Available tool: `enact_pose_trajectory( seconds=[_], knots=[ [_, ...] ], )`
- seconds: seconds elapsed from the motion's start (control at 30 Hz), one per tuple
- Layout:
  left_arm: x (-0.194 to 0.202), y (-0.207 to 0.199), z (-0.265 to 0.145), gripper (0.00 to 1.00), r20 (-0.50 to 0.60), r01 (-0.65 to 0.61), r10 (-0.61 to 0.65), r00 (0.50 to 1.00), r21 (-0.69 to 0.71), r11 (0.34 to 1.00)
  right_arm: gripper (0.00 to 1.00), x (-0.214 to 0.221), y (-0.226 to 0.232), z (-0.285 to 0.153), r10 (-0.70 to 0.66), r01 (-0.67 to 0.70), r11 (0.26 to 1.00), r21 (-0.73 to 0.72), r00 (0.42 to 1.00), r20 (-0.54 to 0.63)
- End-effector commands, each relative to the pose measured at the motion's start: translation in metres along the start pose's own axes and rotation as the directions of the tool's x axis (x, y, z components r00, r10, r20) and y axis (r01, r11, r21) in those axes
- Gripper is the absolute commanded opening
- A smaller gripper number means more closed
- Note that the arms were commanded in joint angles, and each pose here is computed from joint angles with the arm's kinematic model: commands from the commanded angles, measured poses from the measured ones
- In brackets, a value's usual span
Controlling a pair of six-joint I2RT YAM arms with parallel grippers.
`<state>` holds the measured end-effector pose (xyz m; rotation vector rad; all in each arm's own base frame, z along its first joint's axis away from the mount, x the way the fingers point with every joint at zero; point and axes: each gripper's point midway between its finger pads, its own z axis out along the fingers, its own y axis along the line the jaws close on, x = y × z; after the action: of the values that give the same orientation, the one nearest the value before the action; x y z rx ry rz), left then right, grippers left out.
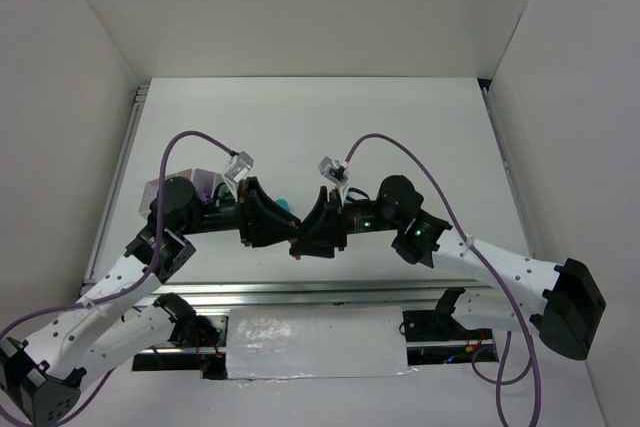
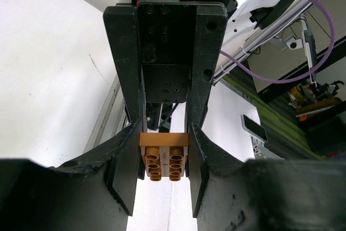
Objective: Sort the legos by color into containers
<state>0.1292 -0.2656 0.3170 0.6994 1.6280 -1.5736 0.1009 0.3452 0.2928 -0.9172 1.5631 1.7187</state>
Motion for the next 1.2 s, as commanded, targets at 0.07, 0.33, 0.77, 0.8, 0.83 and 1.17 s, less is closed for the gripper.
enact_pose_trajectory(
  seconds=[0.07,0.33,0.77,0.8,0.83,1.17],
  knots=[
    [-0.013,0.001,-0.003,0.00,0.013,-0.088,0.089,0.996,-0.063,0.994,1.00,-0.024,0.009,0.001,-0.068,0.068,0.998,0.004,0.995,0.073],
    [-0.070,0.092,-0.070,0.00,0.048,-0.087,0.168,0.985,-0.702,0.707,1.00,0.000,-0.025,-0.017,-0.074,0.062,0.982,0.181,0.995,0.063],
    [-0.152,0.174,-0.275,0.00,0.160,0.281,0.464,0.871,-0.937,-0.205,1.00,0.019,-0.046,-0.050,-0.094,0.064,0.930,0.363,0.993,0.065],
    [-0.153,0.180,-0.282,0.00,0.151,0.284,0.471,0.869,-0.931,-0.227,1.00,0.020,-0.046,-0.051,-0.092,0.063,0.929,0.364,0.994,0.063],
    [-0.146,0.193,-0.299,0.00,0.145,0.293,0.457,0.877,-0.916,-0.273,1.00,0.021,-0.046,-0.052,-0.092,0.063,0.929,0.365,0.994,0.064],
    [-0.116,0.242,-0.346,0.00,0.179,0.281,0.423,0.888,-0.940,-0.191,1.00,0.027,-0.042,-0.058,-0.125,0.100,0.929,0.356,0.991,0.048]
  ],
)
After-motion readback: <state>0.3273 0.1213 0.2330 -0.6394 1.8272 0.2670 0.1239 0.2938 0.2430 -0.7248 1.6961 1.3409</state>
